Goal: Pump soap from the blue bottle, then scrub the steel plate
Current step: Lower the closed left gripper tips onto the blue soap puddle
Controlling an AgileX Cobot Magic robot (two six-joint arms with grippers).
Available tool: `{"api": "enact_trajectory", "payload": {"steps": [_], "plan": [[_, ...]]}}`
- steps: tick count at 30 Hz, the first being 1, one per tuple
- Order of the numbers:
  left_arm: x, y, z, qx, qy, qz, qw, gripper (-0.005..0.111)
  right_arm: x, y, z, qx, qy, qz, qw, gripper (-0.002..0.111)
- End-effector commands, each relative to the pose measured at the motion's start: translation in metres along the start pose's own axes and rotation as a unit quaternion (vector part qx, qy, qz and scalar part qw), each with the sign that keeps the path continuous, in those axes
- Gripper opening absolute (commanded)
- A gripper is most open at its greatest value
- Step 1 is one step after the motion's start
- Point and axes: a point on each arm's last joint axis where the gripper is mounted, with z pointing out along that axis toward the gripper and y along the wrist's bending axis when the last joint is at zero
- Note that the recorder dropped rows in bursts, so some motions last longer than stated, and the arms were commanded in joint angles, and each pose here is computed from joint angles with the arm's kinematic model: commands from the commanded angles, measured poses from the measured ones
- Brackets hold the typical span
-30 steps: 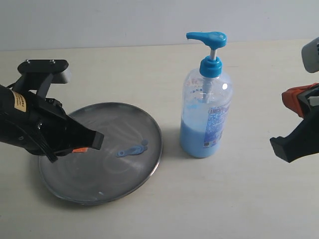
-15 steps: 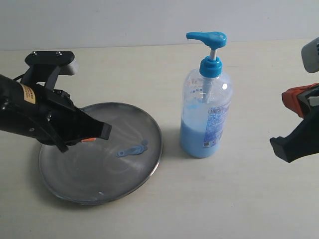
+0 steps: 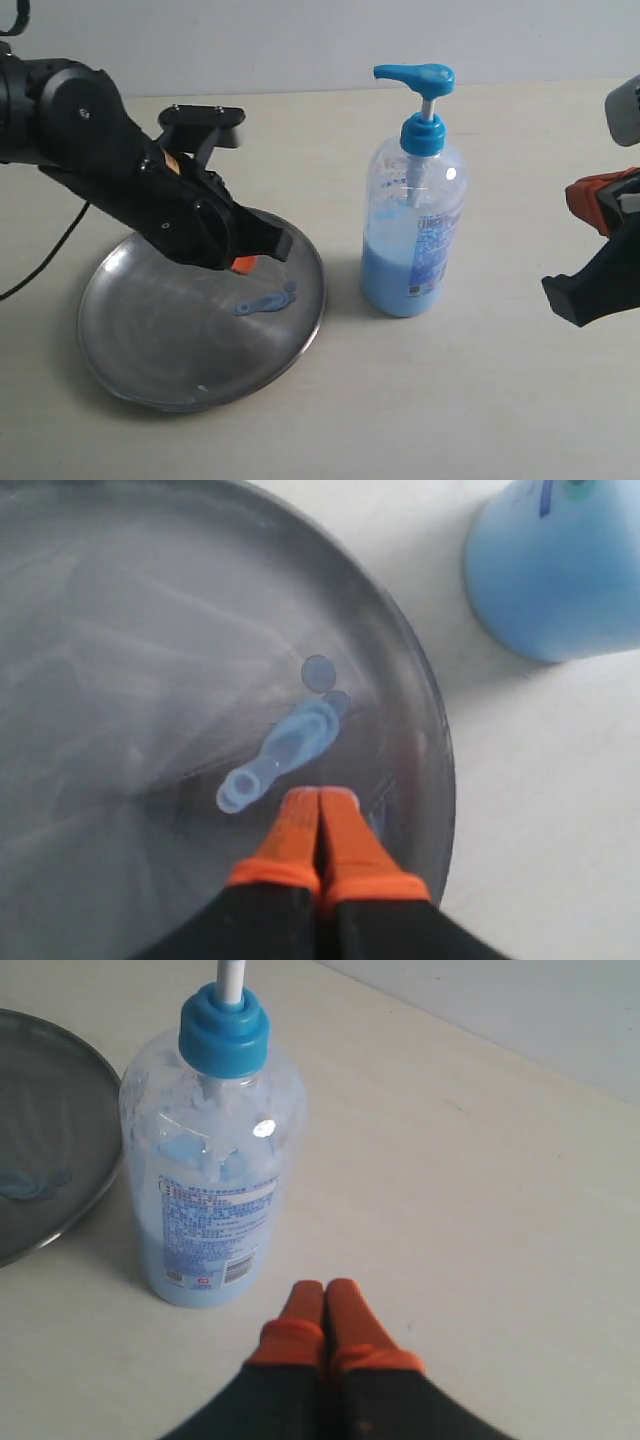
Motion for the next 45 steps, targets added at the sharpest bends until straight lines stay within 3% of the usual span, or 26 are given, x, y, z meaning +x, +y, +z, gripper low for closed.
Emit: {"api": "enact_trajectory", "payload": {"steps": [1,14,28,45], "plan": [[-0.011,-0.007,0.015,0.027,0.020,0.000,0.999,0.000,0.001,-0.001,-0.001,0.001,-0.002,0.003,1.000,0.000],[-0.019,-0.006,0.065,0.046,0.066,-0.008,0.997,0.000,-0.002,0.002,-0.001,-0.020,-0.018,0.003,1.000,0.000],[-0.013,0.001,0.089,0.035,0.082,-0.012,0.996,0.000,-0.002,-0.014,-0.028,-0.035,-0.077,0.051,0.995,0.000],[-0.019,0.005,0.091,0.022,0.046,-0.010,0.999,0.000,0.005,-0.041,-0.067,-0.050,-0.172,0.109,0.978,0.000]]}}
